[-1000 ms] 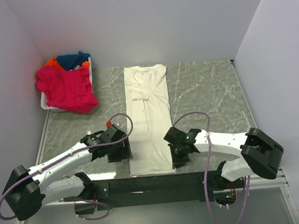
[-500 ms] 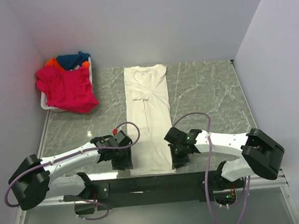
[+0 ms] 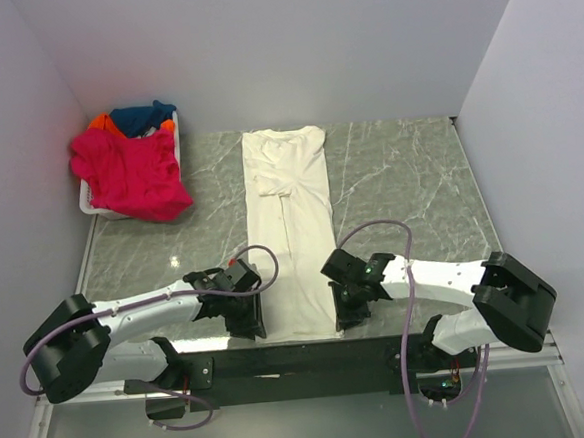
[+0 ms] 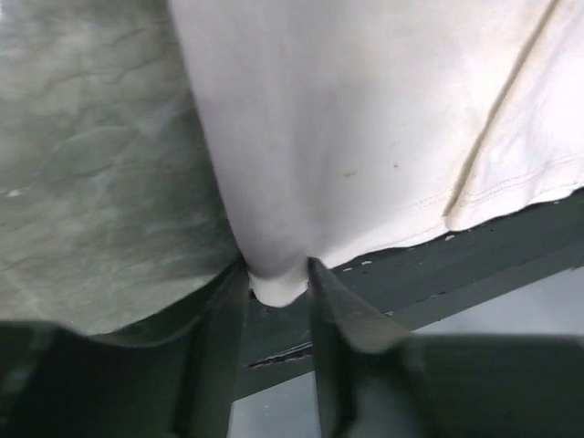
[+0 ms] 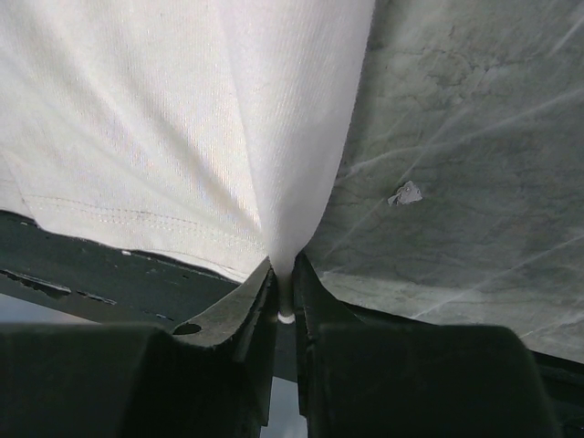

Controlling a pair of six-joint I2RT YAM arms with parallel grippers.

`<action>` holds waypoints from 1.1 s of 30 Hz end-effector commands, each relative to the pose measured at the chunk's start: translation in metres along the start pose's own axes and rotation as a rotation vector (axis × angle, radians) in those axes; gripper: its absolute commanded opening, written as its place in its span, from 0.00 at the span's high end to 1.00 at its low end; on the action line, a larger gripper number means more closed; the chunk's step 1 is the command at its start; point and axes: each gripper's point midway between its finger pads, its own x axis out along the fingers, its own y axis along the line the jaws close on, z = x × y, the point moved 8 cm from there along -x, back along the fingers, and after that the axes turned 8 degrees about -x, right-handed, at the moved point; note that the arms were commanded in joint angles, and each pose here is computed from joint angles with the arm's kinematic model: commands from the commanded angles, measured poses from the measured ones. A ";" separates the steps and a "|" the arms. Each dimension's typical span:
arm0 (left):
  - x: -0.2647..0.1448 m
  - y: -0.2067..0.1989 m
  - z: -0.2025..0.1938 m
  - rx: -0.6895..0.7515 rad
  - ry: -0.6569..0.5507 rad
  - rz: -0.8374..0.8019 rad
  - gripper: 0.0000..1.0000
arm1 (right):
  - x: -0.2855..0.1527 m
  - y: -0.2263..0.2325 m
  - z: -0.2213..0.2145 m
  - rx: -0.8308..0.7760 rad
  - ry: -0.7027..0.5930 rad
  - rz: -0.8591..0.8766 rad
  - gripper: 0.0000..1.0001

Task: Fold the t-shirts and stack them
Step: Fold the tshirt

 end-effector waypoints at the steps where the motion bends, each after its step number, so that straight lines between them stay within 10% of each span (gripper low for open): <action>1: 0.013 0.010 -0.003 0.003 0.012 0.024 0.64 | 0.005 -0.010 -0.010 0.010 0.024 -0.044 0.84; 6: 0.015 0.015 -0.004 0.000 0.012 0.054 1.00 | 0.003 -0.011 -0.011 0.014 0.021 -0.043 0.90; 33: -0.058 -0.041 0.057 -0.068 -0.376 -0.085 1.00 | -0.071 0.011 0.061 0.066 -0.249 -0.060 1.00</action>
